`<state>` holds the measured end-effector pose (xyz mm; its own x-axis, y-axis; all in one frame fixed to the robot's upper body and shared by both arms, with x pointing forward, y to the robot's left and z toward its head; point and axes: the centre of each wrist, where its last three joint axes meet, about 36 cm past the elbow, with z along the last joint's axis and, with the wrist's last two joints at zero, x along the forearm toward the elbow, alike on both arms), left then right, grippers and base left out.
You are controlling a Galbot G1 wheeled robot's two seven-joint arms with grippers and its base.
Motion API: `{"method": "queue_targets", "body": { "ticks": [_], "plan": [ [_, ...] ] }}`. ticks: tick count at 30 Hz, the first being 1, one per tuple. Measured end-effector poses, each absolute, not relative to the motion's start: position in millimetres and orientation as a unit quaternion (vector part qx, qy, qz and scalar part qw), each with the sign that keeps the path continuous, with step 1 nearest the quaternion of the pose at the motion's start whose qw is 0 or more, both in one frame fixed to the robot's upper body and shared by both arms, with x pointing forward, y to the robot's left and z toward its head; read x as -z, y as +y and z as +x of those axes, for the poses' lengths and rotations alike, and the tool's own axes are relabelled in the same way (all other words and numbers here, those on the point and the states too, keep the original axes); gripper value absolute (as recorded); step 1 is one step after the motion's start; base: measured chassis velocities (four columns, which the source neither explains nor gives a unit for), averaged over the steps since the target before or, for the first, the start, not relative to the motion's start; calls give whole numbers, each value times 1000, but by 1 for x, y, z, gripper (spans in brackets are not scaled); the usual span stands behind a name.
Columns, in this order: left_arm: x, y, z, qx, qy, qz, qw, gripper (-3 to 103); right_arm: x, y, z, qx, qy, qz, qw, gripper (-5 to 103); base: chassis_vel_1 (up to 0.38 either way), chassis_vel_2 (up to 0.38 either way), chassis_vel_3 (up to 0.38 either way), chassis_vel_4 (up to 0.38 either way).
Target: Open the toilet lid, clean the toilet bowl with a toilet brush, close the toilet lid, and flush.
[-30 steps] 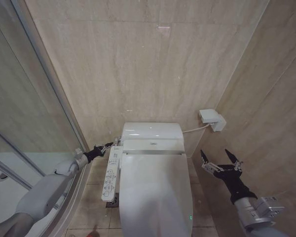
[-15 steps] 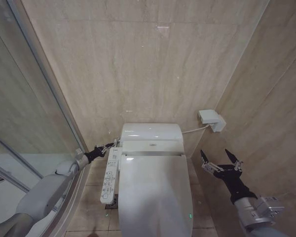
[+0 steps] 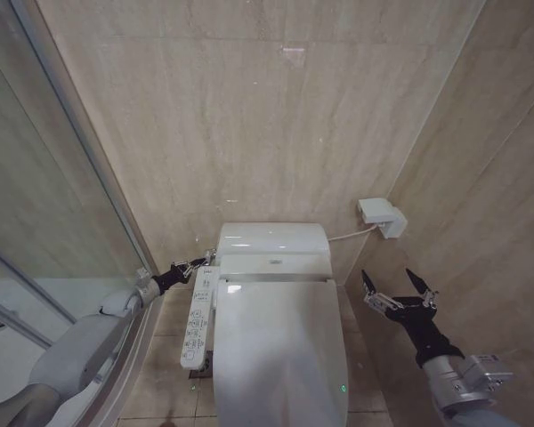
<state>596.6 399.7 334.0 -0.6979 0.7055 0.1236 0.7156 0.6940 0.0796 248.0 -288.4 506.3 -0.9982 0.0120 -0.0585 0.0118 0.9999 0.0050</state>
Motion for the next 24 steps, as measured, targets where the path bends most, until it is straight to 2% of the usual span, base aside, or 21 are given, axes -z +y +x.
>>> {"method": "queue_targets", "body": {
  "ticks": [24],
  "plan": [
    [-316, 393, 605, 60, -917, -391, 44, 0, -506, -288, 248, -2, 1000, 6, 29, 100, 0, 0, 0, 0]
  ]
}}
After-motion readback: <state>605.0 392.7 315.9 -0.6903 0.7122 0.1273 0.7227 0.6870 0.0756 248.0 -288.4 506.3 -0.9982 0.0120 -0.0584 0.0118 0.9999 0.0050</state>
